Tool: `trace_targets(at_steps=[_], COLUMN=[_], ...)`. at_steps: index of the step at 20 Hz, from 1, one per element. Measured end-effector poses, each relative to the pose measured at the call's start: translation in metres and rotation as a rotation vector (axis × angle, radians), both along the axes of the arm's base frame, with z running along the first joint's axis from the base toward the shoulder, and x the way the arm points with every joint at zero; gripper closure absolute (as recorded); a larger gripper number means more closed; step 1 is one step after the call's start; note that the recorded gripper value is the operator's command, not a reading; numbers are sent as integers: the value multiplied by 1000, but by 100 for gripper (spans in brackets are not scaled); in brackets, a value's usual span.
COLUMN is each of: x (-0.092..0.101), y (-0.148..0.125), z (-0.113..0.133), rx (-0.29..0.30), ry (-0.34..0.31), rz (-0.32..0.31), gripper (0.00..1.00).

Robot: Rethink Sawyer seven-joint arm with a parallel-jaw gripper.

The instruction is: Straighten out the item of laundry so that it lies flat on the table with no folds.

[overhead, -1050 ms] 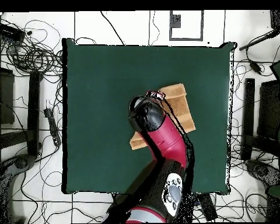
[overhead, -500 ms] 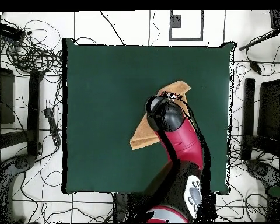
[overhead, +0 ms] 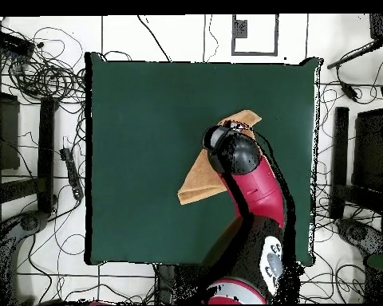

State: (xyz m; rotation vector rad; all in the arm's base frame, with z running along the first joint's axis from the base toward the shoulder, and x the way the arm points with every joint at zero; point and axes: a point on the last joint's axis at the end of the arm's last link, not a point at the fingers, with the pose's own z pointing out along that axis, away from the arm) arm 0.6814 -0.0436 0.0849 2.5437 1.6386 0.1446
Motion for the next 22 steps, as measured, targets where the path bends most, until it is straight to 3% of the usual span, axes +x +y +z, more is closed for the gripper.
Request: trace_targets(at_steps=[8,13,22], x=[23,44,64], y=[5,25,41], z=[9,7,-20], rx=[18,46,93], ry=[-45,-67,-57], rz=[-86,-175,-320], gripper=[100,100,100])
